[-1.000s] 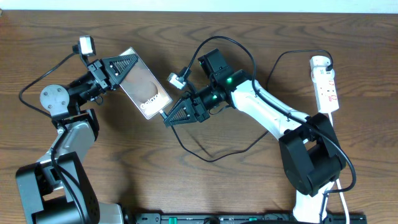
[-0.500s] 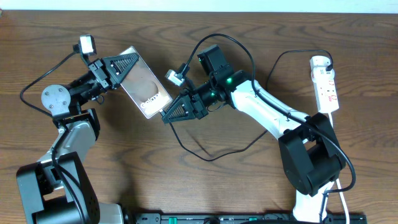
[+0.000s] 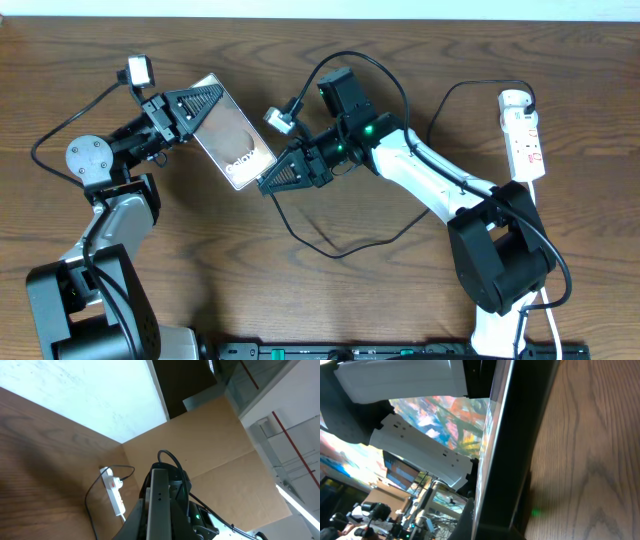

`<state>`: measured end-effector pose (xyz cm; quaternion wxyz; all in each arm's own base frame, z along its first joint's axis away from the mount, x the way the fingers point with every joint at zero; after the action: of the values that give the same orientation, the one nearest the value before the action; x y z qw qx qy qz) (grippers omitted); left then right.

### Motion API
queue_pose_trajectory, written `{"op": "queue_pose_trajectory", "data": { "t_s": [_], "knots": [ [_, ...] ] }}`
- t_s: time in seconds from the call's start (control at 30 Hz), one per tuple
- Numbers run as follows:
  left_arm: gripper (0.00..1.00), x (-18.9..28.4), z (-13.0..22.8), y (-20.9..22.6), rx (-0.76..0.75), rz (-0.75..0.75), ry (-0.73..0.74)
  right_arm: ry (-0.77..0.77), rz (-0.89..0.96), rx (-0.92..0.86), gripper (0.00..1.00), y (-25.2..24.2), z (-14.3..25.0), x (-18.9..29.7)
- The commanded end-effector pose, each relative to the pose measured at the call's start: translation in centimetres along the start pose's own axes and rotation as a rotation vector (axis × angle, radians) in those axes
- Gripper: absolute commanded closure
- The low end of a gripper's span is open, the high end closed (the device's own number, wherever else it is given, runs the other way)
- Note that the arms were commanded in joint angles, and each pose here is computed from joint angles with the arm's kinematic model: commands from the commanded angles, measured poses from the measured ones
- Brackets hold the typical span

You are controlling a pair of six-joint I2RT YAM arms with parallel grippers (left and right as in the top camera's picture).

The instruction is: Plug charger to phone and switch on socket

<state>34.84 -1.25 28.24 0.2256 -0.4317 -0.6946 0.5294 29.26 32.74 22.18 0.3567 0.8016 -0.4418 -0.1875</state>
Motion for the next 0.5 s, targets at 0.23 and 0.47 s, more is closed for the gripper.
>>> {"op": "queue_pose_trajectory", "data": {
  "t_s": [0.23,0.47],
  "knots": [
    [0.93,-0.64,1.7,-0.81,-0.02,0.005,0.142,-0.013,0.008,0.015,0.99,-0.23,-0.61,0.75],
    [0.93,-0.64,1.59,-0.82,-0.032,0.006,0.132,-0.013,0.008,0.016,0.46,-0.23,-0.62,0.75]
  ]
}}
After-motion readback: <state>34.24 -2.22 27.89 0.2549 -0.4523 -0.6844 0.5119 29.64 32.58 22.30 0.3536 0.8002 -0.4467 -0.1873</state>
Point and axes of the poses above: each gripper's point midway between its finger pads, its own x axis back along the fingers, its own y axis along the line the jaws close on, z = x × y, the point moved 6 cm from there along x, back along the fingers, and after that the axes turned 5 degrees about x, right-handed, at the moved point
